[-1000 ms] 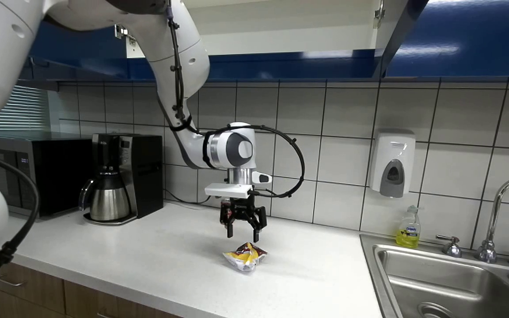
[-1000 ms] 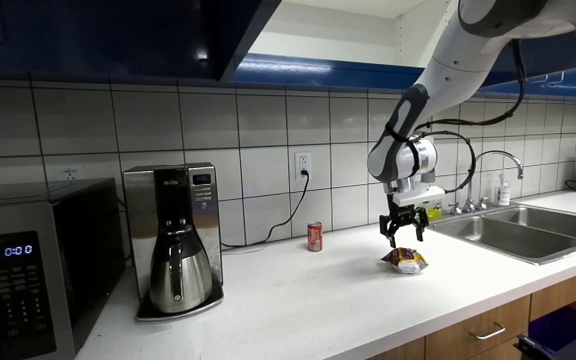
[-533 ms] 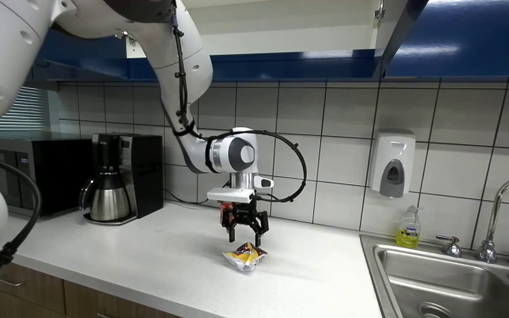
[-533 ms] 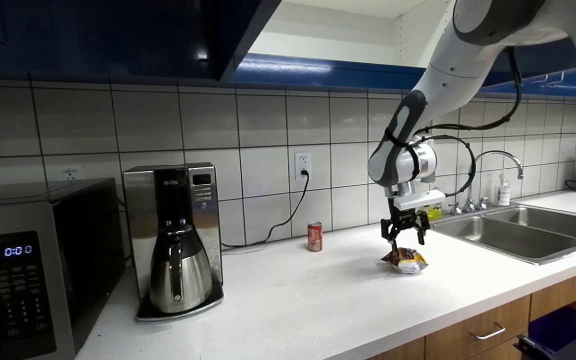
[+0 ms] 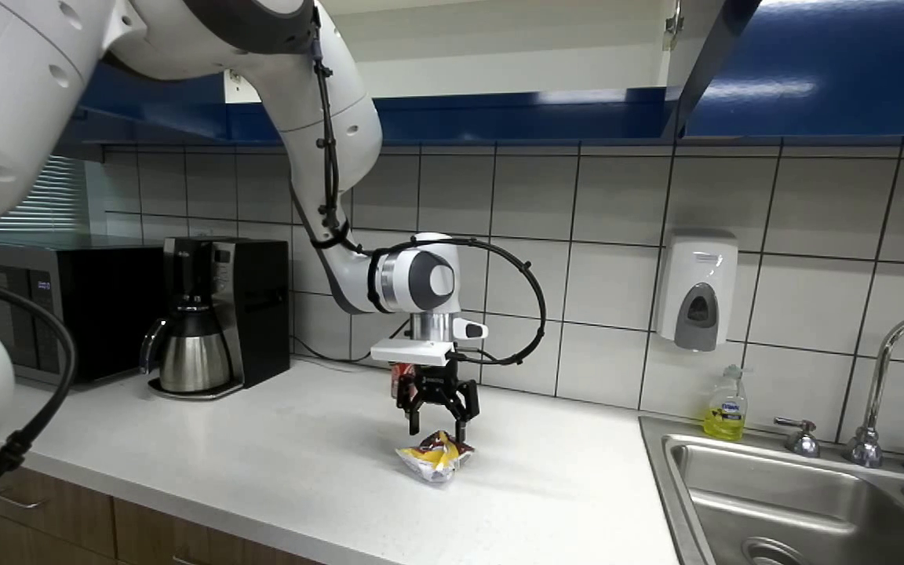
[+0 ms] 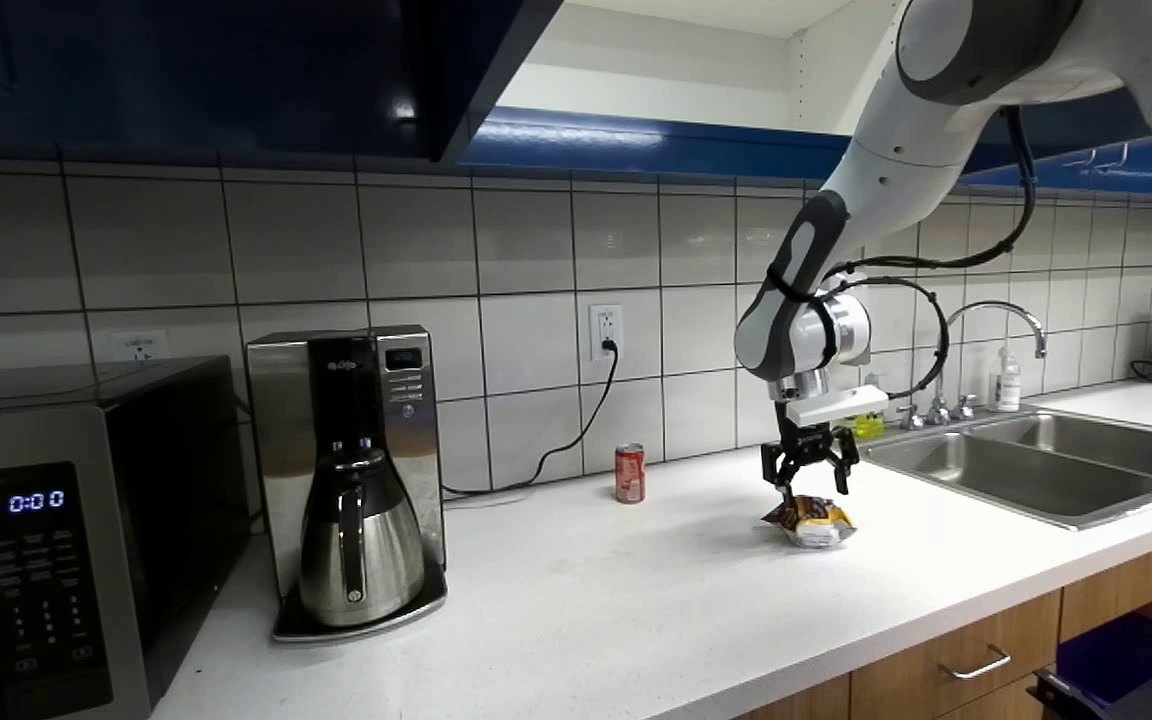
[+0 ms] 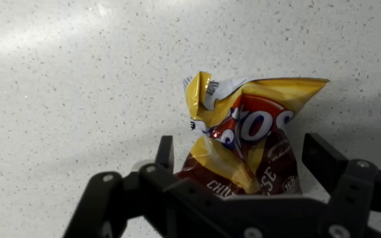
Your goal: Put the yellow packet into the cabinet
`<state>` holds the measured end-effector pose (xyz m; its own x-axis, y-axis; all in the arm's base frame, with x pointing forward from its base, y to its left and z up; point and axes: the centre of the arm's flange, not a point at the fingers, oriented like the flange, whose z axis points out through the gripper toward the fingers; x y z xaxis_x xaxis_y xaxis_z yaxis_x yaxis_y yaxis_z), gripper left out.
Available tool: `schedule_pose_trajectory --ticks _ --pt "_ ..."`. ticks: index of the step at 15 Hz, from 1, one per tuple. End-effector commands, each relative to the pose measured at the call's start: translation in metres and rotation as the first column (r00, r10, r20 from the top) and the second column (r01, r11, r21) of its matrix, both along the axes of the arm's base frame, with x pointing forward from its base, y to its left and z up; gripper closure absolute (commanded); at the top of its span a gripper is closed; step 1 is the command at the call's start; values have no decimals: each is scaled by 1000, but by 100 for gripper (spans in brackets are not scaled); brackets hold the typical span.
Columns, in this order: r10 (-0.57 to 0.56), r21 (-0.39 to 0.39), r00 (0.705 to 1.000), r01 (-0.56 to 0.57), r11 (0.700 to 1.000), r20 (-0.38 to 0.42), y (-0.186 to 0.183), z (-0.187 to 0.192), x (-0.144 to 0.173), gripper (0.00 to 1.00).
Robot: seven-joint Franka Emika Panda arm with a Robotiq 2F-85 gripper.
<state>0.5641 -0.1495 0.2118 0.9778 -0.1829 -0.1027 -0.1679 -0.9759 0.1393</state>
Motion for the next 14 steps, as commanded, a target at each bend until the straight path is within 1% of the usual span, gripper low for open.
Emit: schedule_pose_trajectory --ticks 1,4,5,6,7,10,11,12,14 --pt "-25 -6 1000 25 1000 16 -4 -2 7 0" --pt "-27 -7 999 27 1000 17 -4 -3 9 0" --pt "-27 -7 999 27 1000 18 -4 -3 10 25" --pt "-25 -7 1000 26 1000 18 -4 -4 10 28" --pt "-26 -7 1000 26 1000 18 -4 -4 10 35" --pt "-24 -10 1000 24 1000 19 -3 -5 12 60" --pt "-23 -10 1000 23 1000 19 -3 -6 12 67" --pt "-22 -10 1000 23 1000 18 -3 -6 12 76" --pt "-21 -11 1000 21 1000 18 -3 -7 13 89"
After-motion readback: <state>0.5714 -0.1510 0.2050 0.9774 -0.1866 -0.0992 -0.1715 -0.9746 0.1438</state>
